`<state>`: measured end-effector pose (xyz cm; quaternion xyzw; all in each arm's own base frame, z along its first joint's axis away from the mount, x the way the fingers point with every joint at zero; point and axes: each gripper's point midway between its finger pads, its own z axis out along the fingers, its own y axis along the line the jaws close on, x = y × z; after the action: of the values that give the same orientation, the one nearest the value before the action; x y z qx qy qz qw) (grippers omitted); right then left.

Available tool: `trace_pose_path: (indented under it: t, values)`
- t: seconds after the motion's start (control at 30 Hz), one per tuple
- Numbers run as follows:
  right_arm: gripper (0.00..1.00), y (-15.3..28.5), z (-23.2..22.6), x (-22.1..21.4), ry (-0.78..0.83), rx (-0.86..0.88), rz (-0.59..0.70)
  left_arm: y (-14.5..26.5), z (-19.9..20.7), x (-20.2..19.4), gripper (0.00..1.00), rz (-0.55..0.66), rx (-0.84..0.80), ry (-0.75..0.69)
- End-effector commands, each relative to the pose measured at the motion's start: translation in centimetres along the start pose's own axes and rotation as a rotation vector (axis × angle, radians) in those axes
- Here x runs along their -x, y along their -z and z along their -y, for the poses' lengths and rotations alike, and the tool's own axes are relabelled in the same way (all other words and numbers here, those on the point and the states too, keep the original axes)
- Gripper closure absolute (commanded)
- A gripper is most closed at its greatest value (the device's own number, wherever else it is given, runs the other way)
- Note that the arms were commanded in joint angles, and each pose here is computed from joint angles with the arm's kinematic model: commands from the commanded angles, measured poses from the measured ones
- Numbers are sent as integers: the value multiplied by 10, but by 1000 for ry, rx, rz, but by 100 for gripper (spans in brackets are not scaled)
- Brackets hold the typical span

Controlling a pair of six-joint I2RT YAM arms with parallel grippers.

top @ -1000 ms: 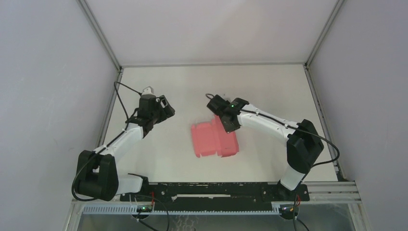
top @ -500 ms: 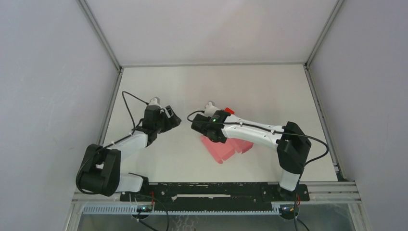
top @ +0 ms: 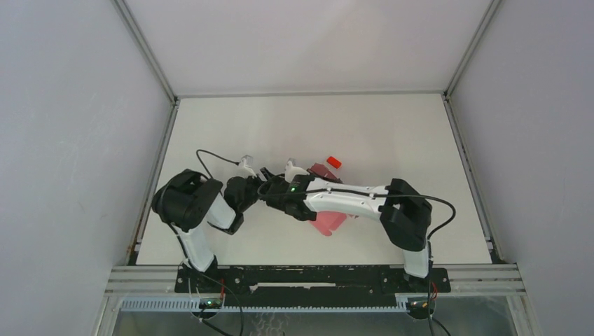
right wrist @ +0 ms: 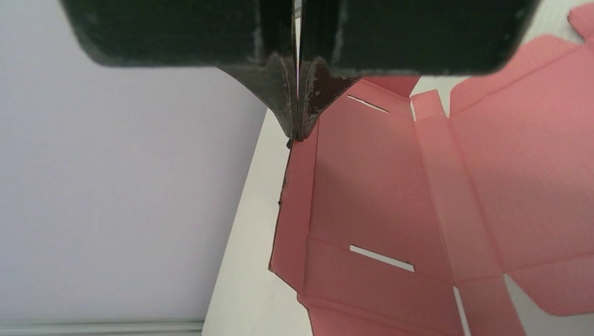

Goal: Fold the paper box
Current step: Fold the paper box at the center of the board.

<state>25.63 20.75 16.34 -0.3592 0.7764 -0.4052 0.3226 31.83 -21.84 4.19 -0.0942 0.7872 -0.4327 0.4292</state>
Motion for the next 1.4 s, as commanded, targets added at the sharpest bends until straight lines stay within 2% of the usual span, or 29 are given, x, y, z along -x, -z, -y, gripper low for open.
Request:
trace_pose_path:
  t: [0.0, 0.37, 0.6, 0.77, 1.0, 1.23, 1.37]
  values:
    - [100, 1, -14, 12, -13, -39, 18, 6, 33, -2, 20, 58, -128, -61]
    - [100, -7, -40, 16, -70, 84, 6, 20, 30, -21, 20, 41, -97, -113]
    - [100, -4, -49, 19, -192, 350, -2, 11, 54, -27, 20, 31, -168, -159]
    - [100, -10, -52, 11, -277, 529, -35, 8, 48, -27, 20, 38, -149, -194]
    - [100, -15, -53, 5, -273, 567, -37, 4, 48, -26, 22, 43, -150, -222]
    - [100, -10, -68, 3, -252, 662, -31, -6, 64, -18, 27, 54, -210, -273]
    - [100, -13, -71, -1, -252, 696, -42, -11, 64, -24, 36, 27, -230, -295]
